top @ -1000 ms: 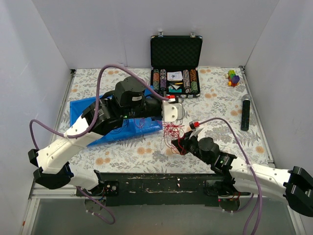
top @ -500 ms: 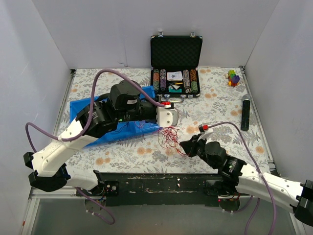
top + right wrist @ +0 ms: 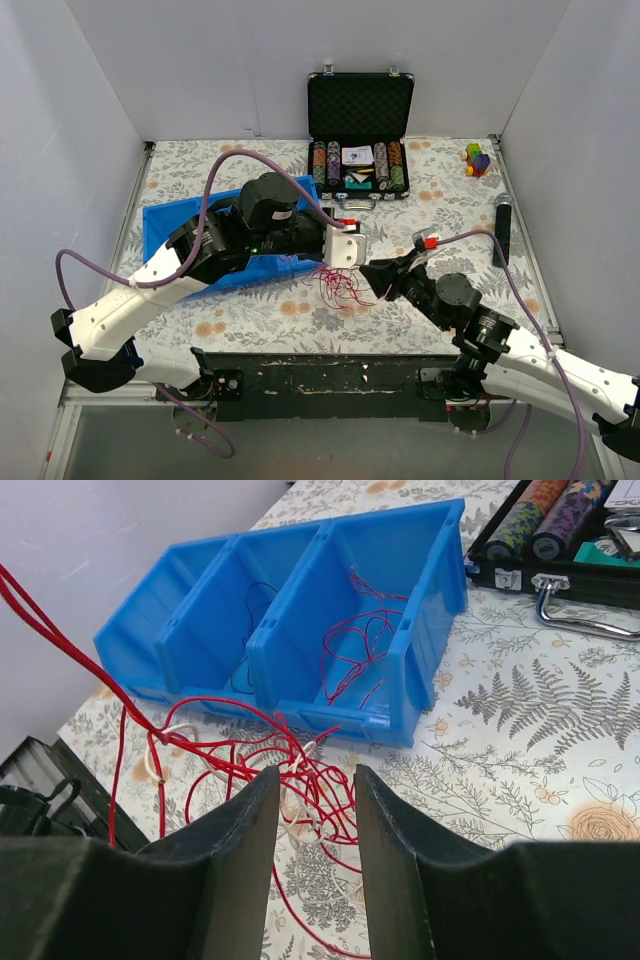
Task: Untangle the cables
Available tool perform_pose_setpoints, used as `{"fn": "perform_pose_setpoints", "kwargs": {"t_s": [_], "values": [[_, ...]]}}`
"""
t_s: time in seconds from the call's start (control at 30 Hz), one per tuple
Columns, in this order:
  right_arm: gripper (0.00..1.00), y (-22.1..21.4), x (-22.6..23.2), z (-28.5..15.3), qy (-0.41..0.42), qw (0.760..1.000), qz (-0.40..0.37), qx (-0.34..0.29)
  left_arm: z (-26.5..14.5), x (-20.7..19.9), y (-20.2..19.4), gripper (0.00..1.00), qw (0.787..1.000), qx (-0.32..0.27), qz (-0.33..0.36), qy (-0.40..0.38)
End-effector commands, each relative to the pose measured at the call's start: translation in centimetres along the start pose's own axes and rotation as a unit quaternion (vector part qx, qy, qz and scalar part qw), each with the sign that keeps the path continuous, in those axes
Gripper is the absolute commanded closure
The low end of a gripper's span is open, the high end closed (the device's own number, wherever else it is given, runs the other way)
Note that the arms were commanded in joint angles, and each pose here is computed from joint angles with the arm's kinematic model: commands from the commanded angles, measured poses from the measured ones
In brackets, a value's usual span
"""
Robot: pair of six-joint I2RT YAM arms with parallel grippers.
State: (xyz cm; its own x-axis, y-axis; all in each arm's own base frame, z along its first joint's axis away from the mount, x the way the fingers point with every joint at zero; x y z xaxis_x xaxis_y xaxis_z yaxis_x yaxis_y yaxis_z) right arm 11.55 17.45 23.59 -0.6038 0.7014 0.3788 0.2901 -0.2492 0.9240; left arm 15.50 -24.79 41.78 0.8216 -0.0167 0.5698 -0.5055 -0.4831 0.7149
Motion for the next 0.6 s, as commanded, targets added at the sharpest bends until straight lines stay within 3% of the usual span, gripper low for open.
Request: {"fn": "perform_pose_setpoints", "kwargs": {"t_s": [0.0,0.4,0.57], "values": [[0.56,1.4,1.2,1.1,0.042,0.998,-0.03,-0.018,-1.3,0.4,1.0,1.0,1.0,-0.024,0.001,0.01],[0.57,1.7,2.3,2.4,0.091,0.992,-0.084,-0.013,-0.8,0.5,1.3,1.0,1.0,-0.031,0.007,-0.001],[0.62,1.6,2.6,3.1,0.101,0.991,-0.08,-0.025,-0.8,0.7,1.5,1.0,0.999,-0.036,0.006,-0.001]]}}
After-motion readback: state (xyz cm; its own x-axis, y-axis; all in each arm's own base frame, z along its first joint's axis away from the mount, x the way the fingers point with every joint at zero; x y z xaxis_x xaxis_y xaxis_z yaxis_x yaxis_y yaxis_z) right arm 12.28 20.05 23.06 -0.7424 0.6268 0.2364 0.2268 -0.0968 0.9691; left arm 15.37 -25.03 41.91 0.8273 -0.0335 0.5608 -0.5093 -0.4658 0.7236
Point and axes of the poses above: each gripper's point midway between its finger pads, its own z axis out along the fingers, its own x axis along the line the jaws close on, y = z × x, the point moved 9 cm from there along -z, back along the fingers, and after that the axes turned 2 degrees about -z, right-handed, at the moved point
